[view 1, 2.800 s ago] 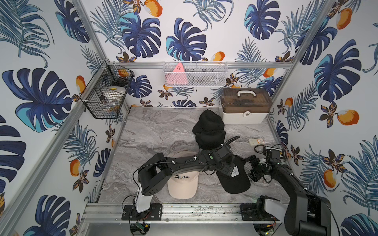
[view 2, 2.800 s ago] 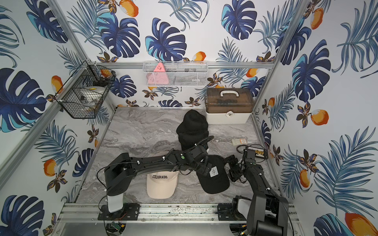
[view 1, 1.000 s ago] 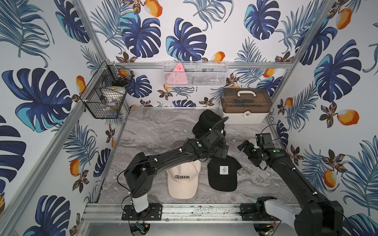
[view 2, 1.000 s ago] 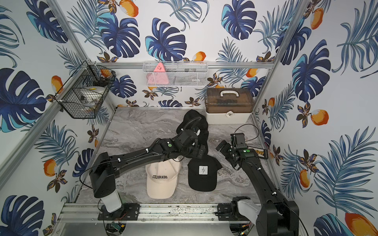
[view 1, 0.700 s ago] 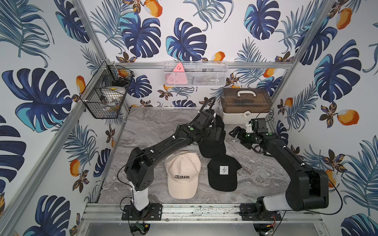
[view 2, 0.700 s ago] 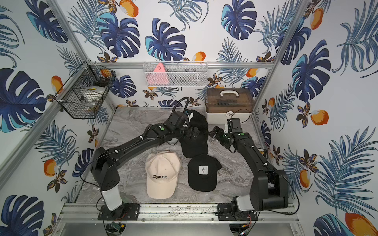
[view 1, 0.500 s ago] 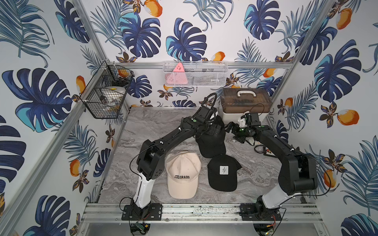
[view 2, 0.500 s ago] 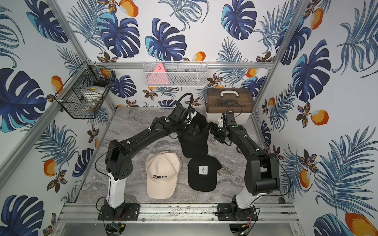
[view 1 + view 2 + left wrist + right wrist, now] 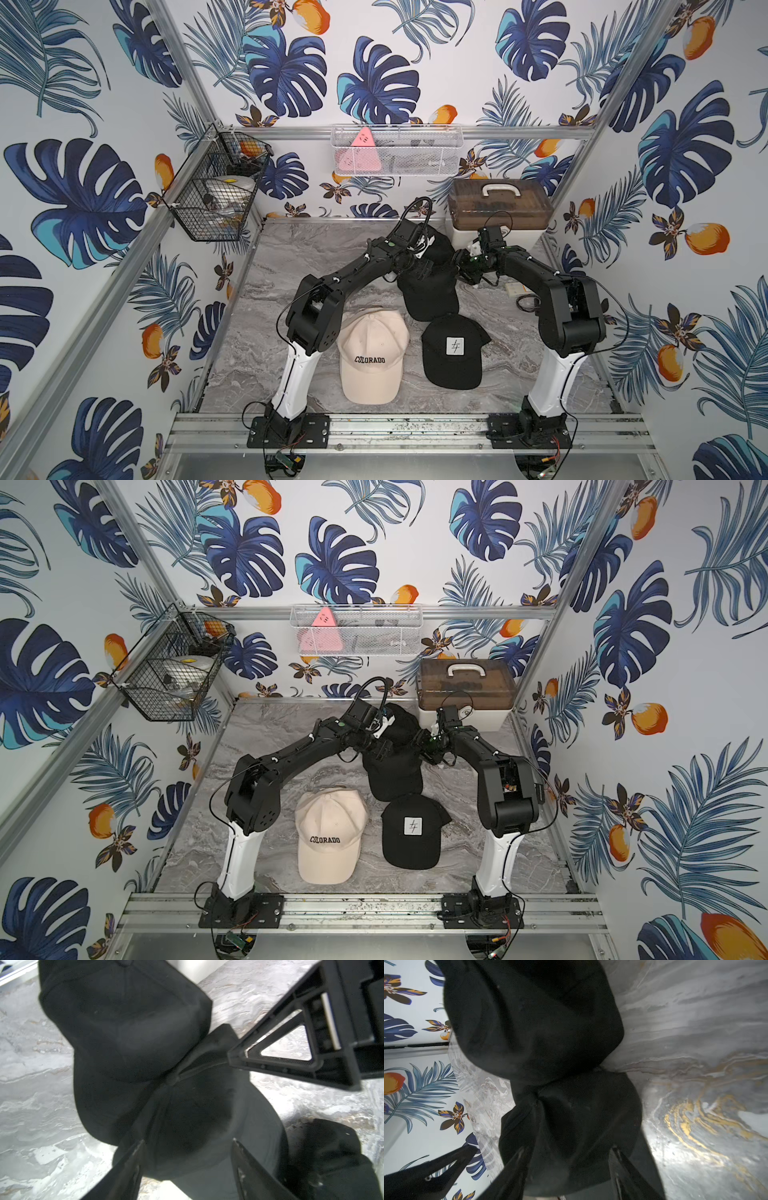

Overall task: Stack the baseball caps by color
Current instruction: Pick up the baseball cap from the center of the board, then place the baseball cap on the baseball cap.

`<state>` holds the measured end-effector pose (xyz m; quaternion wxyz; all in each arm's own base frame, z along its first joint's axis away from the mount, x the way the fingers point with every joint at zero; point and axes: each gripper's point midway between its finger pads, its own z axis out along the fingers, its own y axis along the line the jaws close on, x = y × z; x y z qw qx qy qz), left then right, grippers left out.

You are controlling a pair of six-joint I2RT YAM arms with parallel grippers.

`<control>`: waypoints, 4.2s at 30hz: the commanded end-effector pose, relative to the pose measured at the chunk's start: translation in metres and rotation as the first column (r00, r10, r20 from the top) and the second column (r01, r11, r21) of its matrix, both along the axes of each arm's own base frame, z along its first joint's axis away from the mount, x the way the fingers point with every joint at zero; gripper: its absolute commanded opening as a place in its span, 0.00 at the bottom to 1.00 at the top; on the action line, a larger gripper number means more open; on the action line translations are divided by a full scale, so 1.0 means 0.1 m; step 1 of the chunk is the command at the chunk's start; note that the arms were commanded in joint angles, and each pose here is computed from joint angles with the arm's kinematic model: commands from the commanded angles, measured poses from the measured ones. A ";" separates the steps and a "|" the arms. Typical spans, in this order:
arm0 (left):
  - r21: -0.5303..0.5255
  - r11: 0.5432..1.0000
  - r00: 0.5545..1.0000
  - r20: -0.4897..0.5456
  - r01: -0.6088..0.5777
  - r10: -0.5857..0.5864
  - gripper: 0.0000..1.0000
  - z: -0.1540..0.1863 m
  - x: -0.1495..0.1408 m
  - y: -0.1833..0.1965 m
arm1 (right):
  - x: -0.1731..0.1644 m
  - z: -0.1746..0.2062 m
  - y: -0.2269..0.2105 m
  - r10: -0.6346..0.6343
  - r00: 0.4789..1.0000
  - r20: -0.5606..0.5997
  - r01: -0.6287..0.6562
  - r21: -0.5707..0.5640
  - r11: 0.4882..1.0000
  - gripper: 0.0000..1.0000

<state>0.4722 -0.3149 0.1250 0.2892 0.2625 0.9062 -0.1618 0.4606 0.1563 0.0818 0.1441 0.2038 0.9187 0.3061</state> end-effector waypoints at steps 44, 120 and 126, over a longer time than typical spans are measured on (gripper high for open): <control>-0.566 0.523 0.753 -0.601 -0.637 0.268 0.00 -0.05 0.47 0.45 | 0.15 0.44 -0.03 -0.168 0.976 0.137 0.154 0.108 0.982 0.00; -0.422 0.840 0.938 -0.212 -0.342 0.276 0.37 0.52 -1.49 0.10 | -2.10 0.26 -0.91 -0.257 0.964 0.073 0.267 -0.190 0.945 0.28; -0.432 0.891 0.988 -0.130 -0.135 0.087 0.40 0.66 -1.60 -0.33 | -2.06 0.30 -0.80 -0.217 0.973 0.081 0.227 -0.141 0.964 0.35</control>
